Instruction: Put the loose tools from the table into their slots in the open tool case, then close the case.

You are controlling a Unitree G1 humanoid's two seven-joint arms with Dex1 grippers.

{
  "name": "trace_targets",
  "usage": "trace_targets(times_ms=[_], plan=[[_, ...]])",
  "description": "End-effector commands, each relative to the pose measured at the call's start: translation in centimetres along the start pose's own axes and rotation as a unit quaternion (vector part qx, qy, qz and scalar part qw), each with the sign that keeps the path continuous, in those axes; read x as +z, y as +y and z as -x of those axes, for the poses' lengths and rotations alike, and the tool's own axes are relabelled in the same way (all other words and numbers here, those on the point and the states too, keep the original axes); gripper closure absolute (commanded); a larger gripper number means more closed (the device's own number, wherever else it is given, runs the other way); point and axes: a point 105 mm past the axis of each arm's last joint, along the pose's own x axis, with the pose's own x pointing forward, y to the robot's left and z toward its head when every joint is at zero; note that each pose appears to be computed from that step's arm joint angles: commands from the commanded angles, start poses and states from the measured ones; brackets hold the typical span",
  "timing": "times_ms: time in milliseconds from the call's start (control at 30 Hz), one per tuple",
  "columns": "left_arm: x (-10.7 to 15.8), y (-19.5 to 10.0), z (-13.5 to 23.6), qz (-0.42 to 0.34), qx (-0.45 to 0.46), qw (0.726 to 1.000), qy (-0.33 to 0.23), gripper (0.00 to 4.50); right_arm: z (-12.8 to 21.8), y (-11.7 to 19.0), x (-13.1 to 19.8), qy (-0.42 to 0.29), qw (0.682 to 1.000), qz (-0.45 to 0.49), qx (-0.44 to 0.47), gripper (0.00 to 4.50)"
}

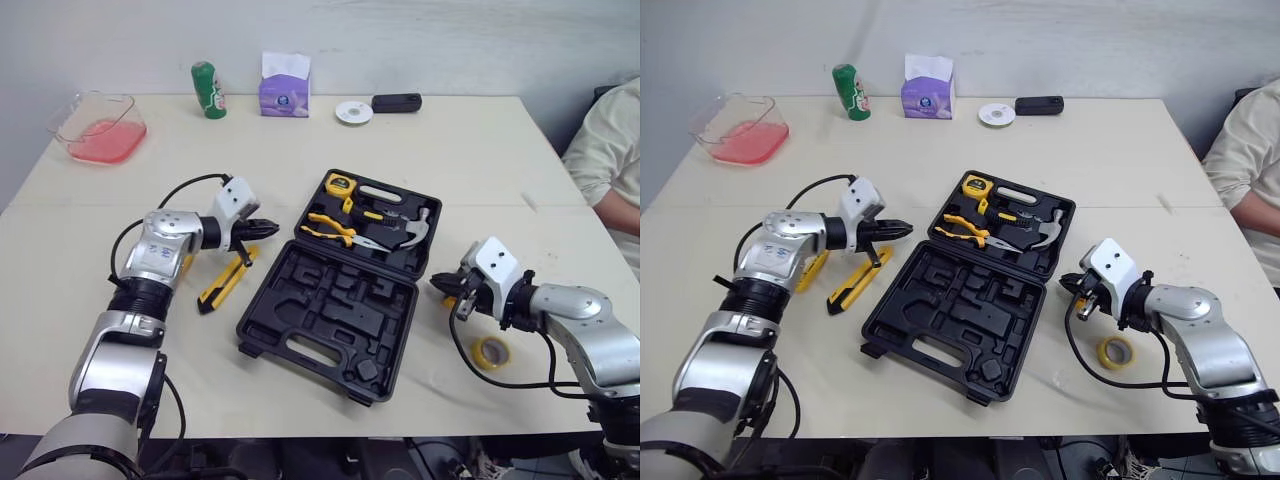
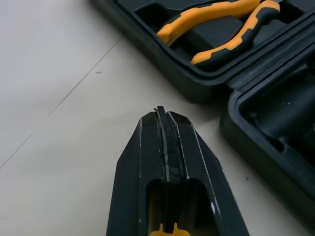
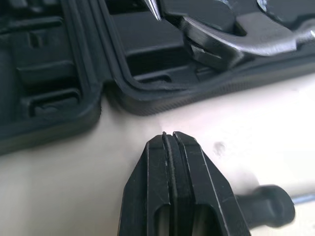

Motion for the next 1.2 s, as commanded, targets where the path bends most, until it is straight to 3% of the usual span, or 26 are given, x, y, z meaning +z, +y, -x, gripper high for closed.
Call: trace_targets(times_ms=[33,333,567,867,1200], plan=[[0.7,-0.2,-0.7,-0.018,-0.007,1.0,-0.003,4.49,-0.2,0.4,1.0,-0.014,1.0,0.016,0.007,4.45],[0.8,-2.0,-2.1,-0.025,-0.047,0.999,0.002,4.49,-1.1,1.5,1.9,-0.031,0.999,0.02,0.027,4.45],[0.5,-6.9,-0.9,-0.028,-0.178,0.984,0.008,4.49,-2.7,2.6,3.7,-0.048,0.996,0.048,0.063,4.45],[-1.5,-9.1,1.0,-0.027,-0.183,0.982,0.032,4.49,-2.9,3.2,3.3,-0.034,0.99,0.093,0.103,4.45],[-2.2,-9.1,2.5,-0.006,-0.151,0.988,0.038,4.49,-3.8,4.0,3.5,-0.035,0.983,0.125,0.13,4.45]])
